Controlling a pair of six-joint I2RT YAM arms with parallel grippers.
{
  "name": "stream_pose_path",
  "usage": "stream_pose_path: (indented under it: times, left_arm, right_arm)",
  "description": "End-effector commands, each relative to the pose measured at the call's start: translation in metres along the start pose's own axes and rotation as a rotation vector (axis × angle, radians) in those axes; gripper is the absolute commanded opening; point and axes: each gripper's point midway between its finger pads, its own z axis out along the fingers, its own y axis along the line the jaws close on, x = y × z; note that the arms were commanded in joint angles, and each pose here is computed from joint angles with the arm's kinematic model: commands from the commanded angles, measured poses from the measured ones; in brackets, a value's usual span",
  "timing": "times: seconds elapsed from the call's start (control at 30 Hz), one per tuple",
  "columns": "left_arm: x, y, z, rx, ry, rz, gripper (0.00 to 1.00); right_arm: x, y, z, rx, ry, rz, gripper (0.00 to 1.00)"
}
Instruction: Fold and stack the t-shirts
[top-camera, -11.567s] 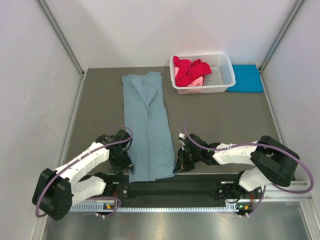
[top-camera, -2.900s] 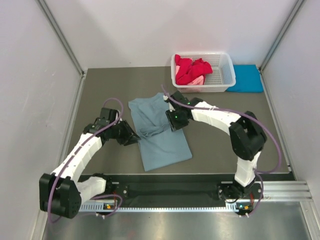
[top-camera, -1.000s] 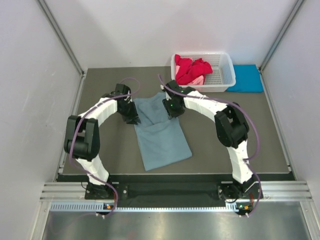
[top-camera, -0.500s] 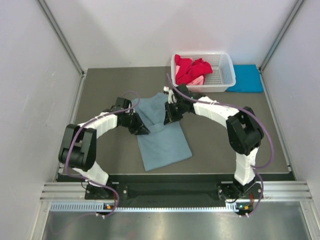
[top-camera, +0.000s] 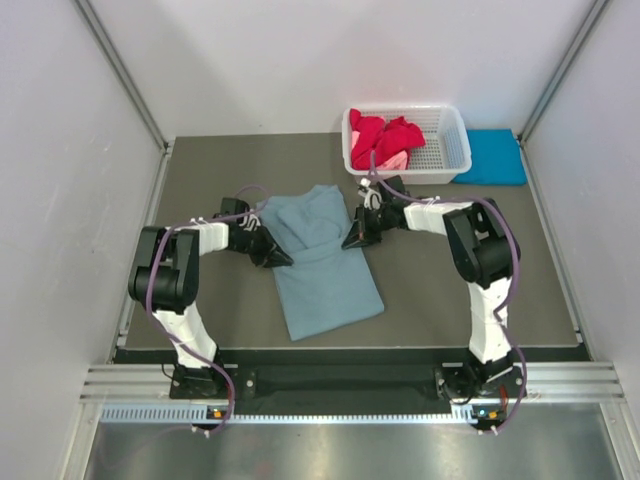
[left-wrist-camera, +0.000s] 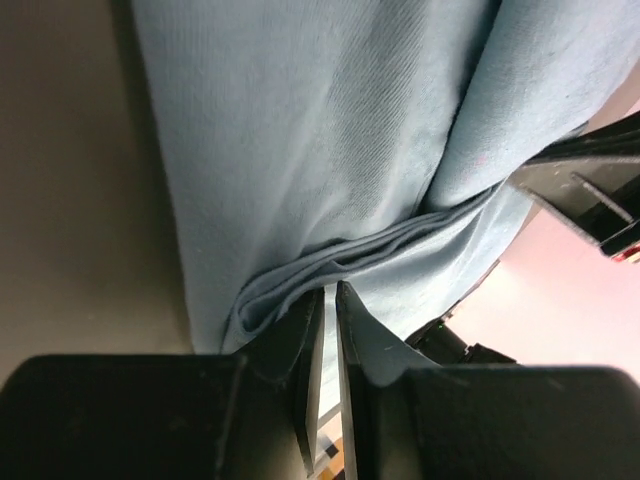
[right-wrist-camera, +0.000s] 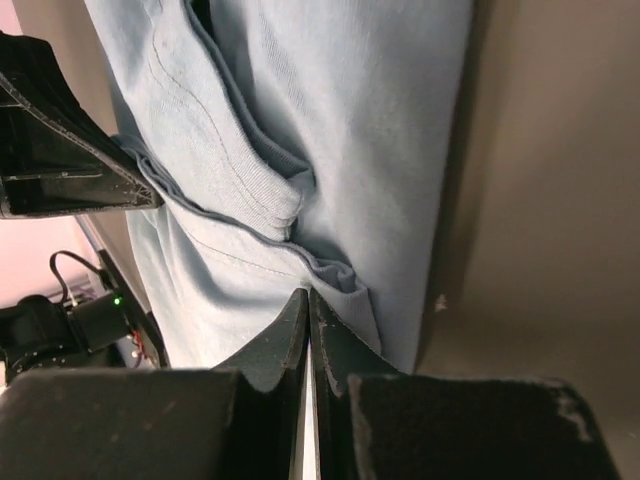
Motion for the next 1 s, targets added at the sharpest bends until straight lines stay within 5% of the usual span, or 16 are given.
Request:
stream_pose_path:
  times: [0.0, 0.27, 0.5, 0.8, 0.97]
  left_arm:
    - [-0.025, 0.039, -0.004, -0.153, -0.094, 0.069, 0.16]
    - [-0.001, -0.042, -0.037, 0.019, -0.103, 0.181, 0.26]
    - [0.041, -0.106, -0.008, 0.192, -0.038, 0.223, 0.27]
    - [0.031, -0.028, 0.054, 0.040, -0.005, 0.168, 0.25]
    - [0.023, 0.011, 0.038, -0.110, -0.028, 0.166, 0.24]
  right_arm:
    - [-0.020, -0.025, -0.007, 0.083, -0.088, -0.045, 0.00]
    - [-0.017, 0.047, -0.062, 0.034, -0.129, -0.146, 0.02]
    - [0.036, 0.076, -0.051, -0.130, -0.046, -0.120, 0.03]
    - [0.143, -0.023, -0.047, -0.004, 0.082, 0.033, 0.01]
    - [0.157, -0.051, -0.075, 0.116, 0.060, 0.038, 0.02]
